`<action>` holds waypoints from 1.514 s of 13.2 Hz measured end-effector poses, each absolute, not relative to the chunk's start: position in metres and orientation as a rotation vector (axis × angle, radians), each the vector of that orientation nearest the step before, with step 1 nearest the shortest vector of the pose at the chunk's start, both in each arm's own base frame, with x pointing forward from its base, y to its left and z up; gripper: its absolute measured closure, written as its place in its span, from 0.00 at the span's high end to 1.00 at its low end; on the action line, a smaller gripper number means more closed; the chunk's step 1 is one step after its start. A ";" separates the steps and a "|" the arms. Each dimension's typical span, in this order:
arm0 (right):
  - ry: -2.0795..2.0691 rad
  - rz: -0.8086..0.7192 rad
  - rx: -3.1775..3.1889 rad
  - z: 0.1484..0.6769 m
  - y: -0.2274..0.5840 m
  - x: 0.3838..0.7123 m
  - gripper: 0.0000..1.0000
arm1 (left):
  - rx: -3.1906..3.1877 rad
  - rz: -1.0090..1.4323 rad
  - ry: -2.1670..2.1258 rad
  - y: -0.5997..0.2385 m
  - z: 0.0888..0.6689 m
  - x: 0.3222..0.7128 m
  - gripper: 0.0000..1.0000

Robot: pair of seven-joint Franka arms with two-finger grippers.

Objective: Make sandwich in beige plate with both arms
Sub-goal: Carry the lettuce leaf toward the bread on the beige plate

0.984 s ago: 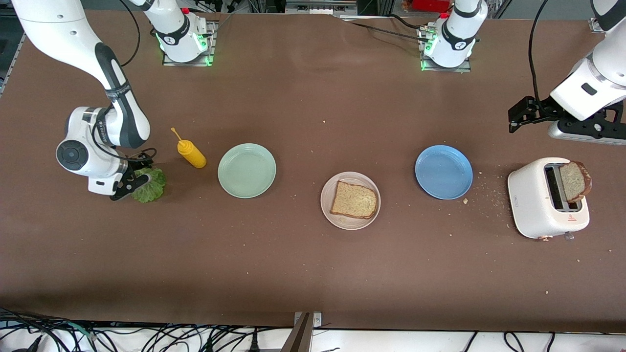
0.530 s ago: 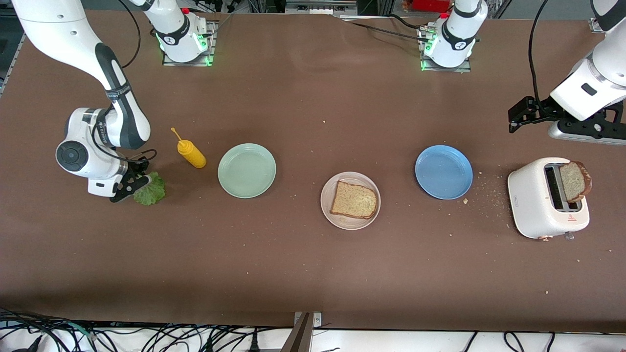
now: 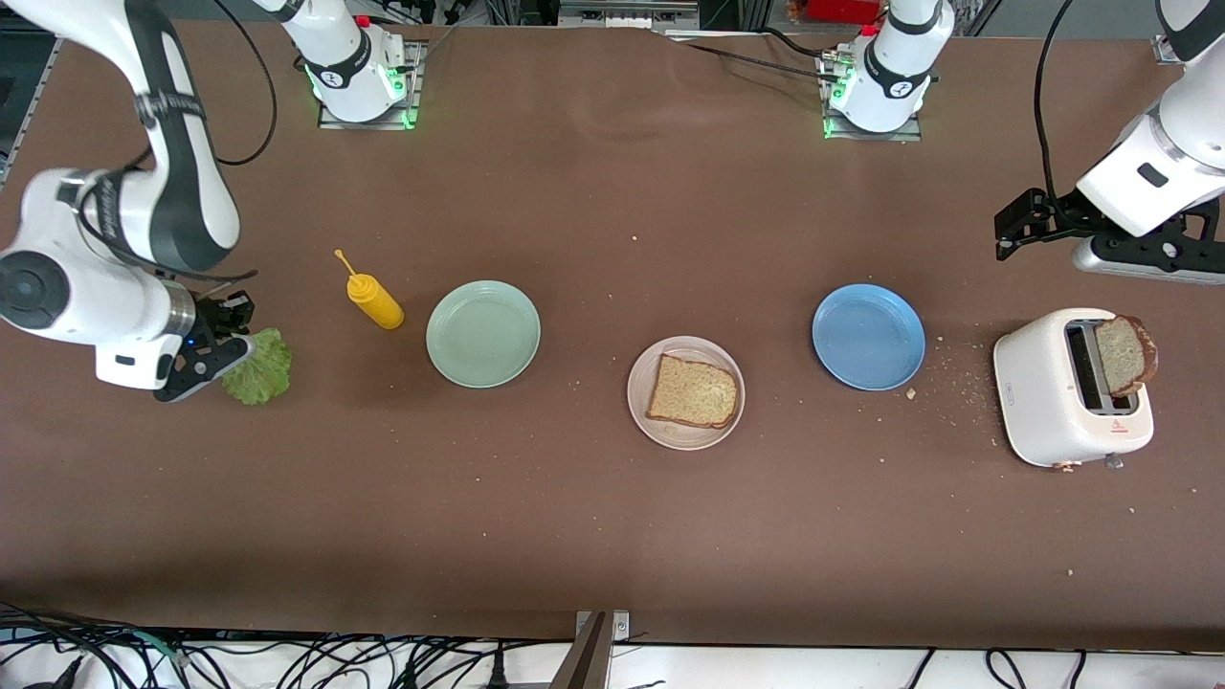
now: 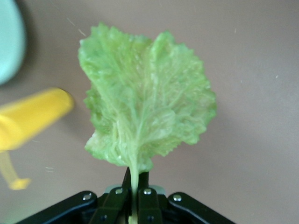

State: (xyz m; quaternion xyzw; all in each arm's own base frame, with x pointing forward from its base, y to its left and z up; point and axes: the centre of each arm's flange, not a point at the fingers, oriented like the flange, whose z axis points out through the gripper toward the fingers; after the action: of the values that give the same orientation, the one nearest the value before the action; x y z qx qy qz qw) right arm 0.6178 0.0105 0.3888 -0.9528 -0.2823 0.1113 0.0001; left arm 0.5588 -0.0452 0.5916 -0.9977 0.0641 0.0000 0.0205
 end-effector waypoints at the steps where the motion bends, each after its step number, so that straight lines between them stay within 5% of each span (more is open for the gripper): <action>1: -0.828 0.325 -2.981 0.411 0.026 0.617 0.06 | -3.094 0.000 0.199 -0.045 0.592 0.559 1.00; 5: -0.481 0.259 -2.877 0.473 0.107 0.603 0.06 | -3.094 0.000 0.198 -0.045 0.591 0.559 1.00; 11: 0.164 0.243 -2.819 0.489 0.314 0.559 0.06 | -3.095 -0.002 0.195 -0.044 0.592 0.559 1.00; 16: 0.679 0.174 -2.681 0.407 0.483 0.512 0.06 | -3.095 -0.004 0.194 -0.044 0.592 0.559 1.00; 20: 0.971 0.209 -2.551 0.328 0.561 0.511 0.06 | -3.095 -0.004 0.194 -0.044 0.592 0.560 1.00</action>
State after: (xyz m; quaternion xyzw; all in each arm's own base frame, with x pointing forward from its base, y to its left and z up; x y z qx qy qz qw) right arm 0.5112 0.5614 0.3277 -0.9129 0.3476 0.0749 0.2005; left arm 0.5596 -0.0436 0.5923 -0.9978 0.0627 -0.0014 0.0204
